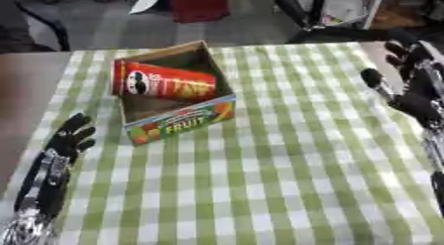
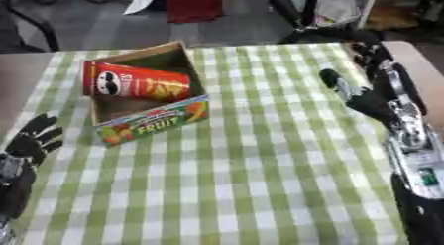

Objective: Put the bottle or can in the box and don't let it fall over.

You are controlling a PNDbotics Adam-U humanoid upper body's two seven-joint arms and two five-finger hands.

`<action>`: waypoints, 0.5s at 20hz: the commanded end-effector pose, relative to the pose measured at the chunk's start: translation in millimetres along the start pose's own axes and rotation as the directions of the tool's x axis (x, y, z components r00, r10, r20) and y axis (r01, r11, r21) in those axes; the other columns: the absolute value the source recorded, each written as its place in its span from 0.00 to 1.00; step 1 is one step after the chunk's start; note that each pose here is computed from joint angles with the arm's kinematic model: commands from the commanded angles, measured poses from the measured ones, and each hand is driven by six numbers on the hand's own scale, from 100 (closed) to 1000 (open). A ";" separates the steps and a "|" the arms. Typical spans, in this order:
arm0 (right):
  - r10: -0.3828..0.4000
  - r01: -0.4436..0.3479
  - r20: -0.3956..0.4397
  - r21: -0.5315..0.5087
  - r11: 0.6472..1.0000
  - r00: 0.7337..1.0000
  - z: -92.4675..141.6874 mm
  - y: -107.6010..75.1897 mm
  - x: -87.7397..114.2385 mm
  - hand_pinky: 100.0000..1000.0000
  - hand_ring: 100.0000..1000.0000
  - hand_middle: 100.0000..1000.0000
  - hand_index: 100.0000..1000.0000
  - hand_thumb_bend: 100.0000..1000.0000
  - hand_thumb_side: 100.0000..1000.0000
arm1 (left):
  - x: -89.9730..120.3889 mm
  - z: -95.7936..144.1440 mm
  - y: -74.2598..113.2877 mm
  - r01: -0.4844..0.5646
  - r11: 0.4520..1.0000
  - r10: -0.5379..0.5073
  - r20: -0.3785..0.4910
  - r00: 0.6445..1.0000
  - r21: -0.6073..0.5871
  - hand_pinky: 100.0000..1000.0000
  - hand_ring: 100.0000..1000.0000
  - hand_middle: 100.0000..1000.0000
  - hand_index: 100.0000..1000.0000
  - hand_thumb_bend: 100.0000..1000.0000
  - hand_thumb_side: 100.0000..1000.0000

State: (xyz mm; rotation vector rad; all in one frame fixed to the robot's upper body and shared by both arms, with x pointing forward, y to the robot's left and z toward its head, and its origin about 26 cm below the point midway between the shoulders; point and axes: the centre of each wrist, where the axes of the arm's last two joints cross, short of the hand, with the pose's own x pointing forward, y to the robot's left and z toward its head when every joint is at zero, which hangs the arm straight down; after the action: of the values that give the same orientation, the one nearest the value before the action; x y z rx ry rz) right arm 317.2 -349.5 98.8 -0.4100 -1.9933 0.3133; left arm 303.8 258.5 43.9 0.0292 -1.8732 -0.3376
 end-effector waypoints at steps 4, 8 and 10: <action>-0.030 0.026 -0.045 -0.088 0.996 0.999 24.1 5.6 -2.1 1.00 1.00 1.00 1.00 0.53 0.38 | 2.9 -0.2 6.5 0.024 1.000 -0.024 0.008 1.000 0.012 0.88 0.88 0.89 0.97 0.55 0.89; -0.006 0.000 -0.065 -0.095 0.995 0.998 27.9 6.3 -3.3 1.00 1.00 1.00 1.00 0.53 0.39 | 2.6 0.4 7.0 0.025 1.000 -0.025 0.006 1.000 0.016 0.88 0.88 0.89 0.97 0.55 0.89; 0.008 -0.014 -0.066 -0.092 0.996 0.998 28.3 7.7 -3.0 1.00 1.00 1.00 1.00 0.53 0.39 | 2.3 0.4 6.1 0.022 1.000 -0.023 0.005 1.000 0.013 0.88 0.88 0.89 0.97 0.55 0.89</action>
State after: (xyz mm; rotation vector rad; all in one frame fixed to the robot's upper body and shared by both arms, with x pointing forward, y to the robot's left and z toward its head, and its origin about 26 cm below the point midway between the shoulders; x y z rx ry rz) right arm 294.4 -343.0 71.2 -0.4536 -1.9205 0.1983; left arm 302.4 260.0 42.0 0.0385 -1.8658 -0.3302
